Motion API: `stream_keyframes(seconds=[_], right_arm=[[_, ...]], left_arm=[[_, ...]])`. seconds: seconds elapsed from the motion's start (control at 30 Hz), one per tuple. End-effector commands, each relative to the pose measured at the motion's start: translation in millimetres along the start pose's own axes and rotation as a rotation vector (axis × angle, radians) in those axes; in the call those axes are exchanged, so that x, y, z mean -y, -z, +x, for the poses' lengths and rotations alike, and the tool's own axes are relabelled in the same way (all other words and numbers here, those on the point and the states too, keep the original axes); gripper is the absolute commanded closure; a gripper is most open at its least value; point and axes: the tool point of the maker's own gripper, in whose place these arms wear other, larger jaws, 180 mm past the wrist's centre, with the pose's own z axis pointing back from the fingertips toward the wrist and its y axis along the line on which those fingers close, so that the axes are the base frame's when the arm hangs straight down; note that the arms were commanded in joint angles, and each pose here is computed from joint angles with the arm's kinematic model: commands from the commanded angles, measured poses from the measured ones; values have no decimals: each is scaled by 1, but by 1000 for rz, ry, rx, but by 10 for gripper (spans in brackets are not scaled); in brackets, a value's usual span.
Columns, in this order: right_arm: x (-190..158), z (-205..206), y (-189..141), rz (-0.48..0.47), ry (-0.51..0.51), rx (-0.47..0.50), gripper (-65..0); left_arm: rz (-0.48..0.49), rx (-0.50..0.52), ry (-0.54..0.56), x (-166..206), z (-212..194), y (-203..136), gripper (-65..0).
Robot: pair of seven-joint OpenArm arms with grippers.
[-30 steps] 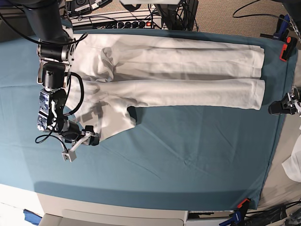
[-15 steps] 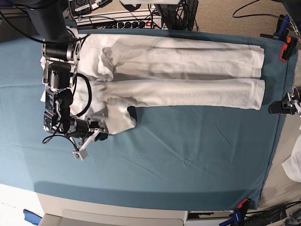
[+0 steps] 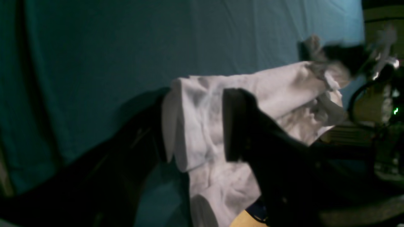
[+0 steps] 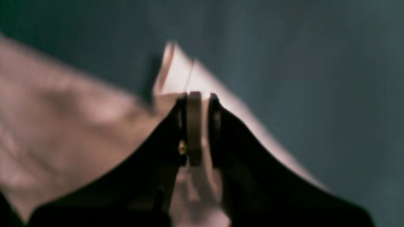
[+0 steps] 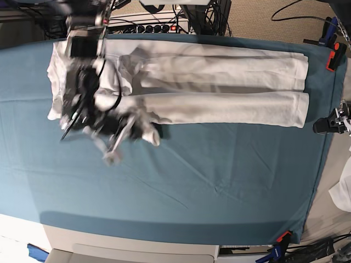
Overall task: Fold the T-shirt properly
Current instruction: 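Tuck the loose sleeve under the fold with the right gripper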
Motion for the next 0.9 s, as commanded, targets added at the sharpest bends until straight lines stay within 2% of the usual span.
stream_keyframes(seconds=[0.0,0.23,0.43,0.87], right_arm=[[-6,25,-11,4,-37,92,0],[-49,-19,-43,4,-94,111,0],[-75,-54,-60,25,-85,91,0],[-89,-72,-62,81,-35,69,0]], left_arm=[[3,50,38,4,21,-12,-256],[3,54,38,4,22,-12,-256],[3,52,37,4,21,-12,-256],[3,63,37,4,23,-13,-256]])
